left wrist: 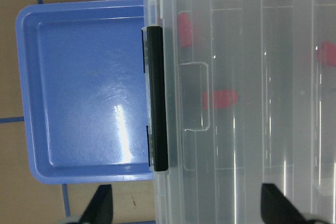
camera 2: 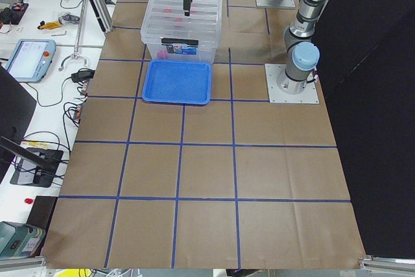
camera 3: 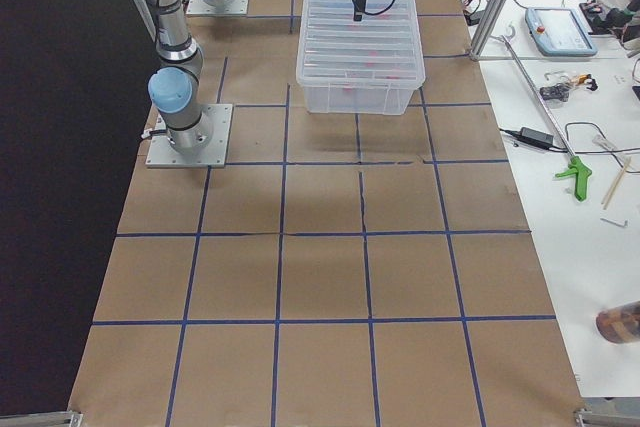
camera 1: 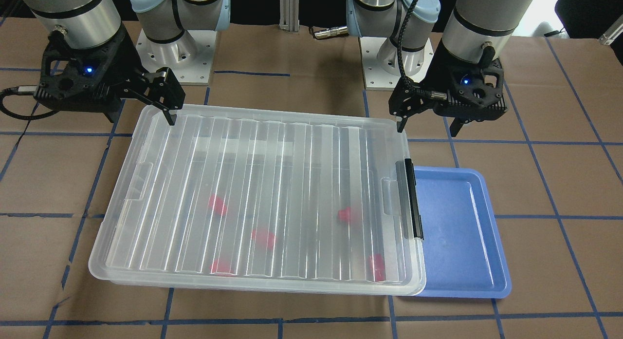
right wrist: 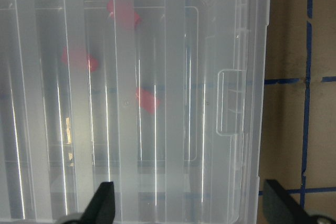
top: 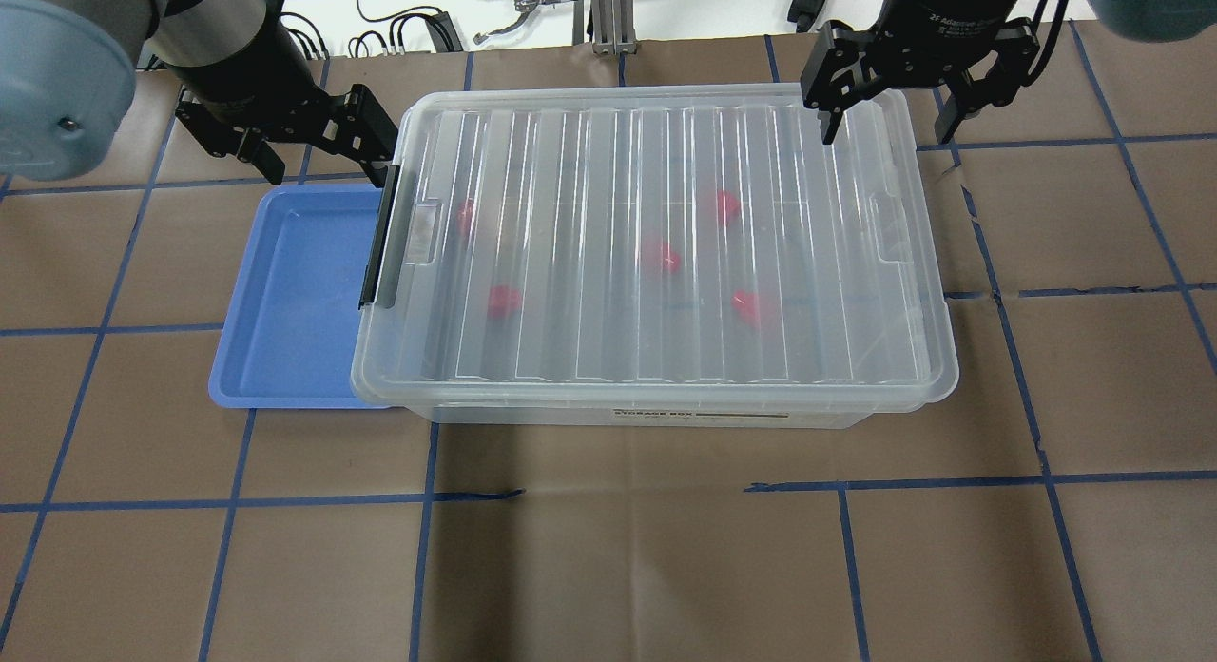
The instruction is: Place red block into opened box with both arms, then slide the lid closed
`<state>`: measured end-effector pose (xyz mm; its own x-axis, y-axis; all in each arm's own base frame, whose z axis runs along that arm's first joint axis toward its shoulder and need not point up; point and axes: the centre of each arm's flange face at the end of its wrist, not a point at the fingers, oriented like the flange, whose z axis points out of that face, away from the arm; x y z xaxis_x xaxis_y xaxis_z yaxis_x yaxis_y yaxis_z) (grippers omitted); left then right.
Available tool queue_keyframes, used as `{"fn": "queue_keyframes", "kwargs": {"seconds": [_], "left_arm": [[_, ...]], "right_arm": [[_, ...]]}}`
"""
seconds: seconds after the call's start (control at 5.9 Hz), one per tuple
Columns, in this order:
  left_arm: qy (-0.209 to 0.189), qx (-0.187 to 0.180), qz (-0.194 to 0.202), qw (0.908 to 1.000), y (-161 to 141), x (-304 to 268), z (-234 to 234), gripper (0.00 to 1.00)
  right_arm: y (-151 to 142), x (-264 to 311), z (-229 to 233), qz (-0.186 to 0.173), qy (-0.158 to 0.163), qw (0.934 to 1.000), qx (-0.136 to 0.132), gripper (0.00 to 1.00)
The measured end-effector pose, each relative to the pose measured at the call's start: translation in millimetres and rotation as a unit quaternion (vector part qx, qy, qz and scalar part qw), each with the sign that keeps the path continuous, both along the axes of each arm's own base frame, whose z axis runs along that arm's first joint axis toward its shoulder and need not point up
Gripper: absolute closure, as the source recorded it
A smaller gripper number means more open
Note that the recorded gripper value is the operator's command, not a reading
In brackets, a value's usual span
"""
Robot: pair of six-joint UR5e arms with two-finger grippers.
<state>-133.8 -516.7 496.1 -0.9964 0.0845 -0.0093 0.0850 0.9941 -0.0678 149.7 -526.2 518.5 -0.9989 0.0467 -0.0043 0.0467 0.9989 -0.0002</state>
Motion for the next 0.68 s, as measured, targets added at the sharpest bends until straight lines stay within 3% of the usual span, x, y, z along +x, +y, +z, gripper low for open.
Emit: {"fn": "queue_keyframes", "kwargs": {"seconds": [0.68], "left_arm": [[0.0, 0.0, 0.0, 1.0, -0.1, 0.0, 0.1, 0.02]], "right_arm": [[3.6, 0.1, -0.8, -0.001, 0.001, 1.0, 0.003, 0.0]]}}
